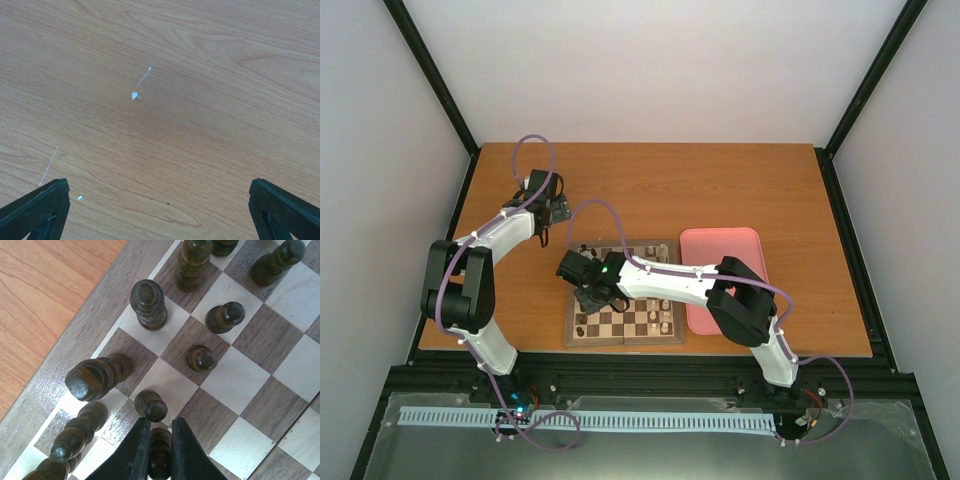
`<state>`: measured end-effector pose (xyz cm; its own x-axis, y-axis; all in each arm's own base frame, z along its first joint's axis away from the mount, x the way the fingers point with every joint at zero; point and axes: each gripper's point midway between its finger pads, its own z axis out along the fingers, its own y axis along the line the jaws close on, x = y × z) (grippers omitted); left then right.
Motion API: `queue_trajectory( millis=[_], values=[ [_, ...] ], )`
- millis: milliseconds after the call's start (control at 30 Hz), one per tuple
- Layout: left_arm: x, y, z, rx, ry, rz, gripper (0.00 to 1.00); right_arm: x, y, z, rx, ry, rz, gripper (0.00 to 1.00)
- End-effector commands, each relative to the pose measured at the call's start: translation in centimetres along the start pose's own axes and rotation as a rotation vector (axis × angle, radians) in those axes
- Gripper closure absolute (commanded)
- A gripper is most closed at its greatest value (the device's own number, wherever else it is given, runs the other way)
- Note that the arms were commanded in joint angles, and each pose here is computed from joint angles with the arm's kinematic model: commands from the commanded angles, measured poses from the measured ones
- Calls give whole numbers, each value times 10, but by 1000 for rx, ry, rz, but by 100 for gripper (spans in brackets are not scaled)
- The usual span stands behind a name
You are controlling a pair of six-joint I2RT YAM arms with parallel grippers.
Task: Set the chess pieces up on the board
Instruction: Place the chess piece on the chessboard.
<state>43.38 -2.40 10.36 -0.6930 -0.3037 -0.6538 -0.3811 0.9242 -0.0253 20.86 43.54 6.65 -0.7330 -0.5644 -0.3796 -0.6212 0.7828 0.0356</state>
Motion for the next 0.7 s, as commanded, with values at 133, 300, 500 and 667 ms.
queue_trajectory(
  millis=[133,300,500,667],
  values=[
    [-12,-7,-6,20,-25,-3,0,-3,-8,0,60,-25,6,96],
    [-13,-7,-7,20,-26,-4,0,-2,-7,-1,49,-19,6,97],
    [-14,-7,-8,21,-28,-4,0,-1,-6,-5,40,-17,2,97],
    [-13,-7,-7,22,-26,-2,0,1,-7,-8,39,-17,3,97]
  ],
)
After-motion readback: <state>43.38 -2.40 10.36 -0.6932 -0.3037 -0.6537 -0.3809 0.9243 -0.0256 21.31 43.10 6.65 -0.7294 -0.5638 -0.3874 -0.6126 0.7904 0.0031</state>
